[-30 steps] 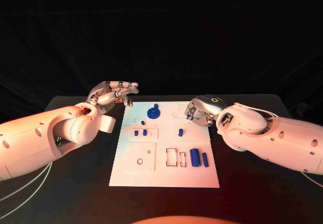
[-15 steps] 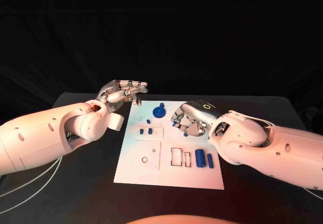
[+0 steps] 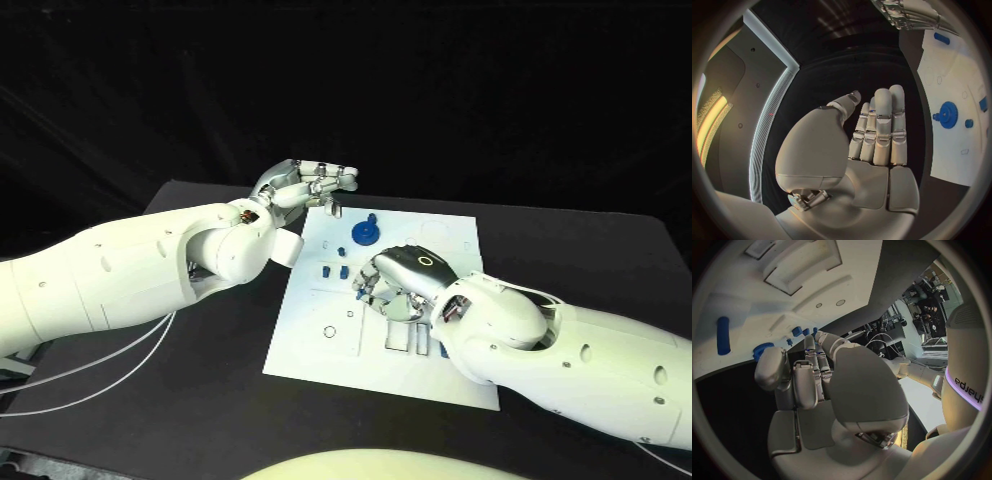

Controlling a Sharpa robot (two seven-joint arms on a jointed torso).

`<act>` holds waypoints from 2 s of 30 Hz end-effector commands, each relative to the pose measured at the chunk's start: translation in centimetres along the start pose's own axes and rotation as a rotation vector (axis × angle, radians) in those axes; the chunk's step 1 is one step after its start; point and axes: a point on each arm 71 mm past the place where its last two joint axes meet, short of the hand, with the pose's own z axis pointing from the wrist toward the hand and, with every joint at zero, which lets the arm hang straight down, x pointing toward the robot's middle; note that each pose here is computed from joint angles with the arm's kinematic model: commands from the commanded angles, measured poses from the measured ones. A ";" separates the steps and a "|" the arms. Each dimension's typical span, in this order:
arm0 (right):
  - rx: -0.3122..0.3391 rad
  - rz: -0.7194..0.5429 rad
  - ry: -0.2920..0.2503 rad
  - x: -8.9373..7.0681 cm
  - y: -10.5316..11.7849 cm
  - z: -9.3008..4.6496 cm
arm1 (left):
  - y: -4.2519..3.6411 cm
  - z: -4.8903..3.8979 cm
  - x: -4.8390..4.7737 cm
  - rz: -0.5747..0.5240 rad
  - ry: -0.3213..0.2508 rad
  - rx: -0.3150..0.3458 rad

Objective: Assemble the parts on the task board

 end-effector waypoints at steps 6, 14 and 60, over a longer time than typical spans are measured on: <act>-0.024 -0.029 0.026 2.1 0.2 0.6 | -0.19 0.18 0.57 -0.014 0.027 0.011; -0.026 -0.030 0.028 2.7 0.4 0.8 | -0.17 0.23 0.61 -0.014 0.029 0.008; -0.002 -0.054 0.153 4.4 0.4 1.4 | -0.14 0.34 0.89 -0.016 0.040 0.000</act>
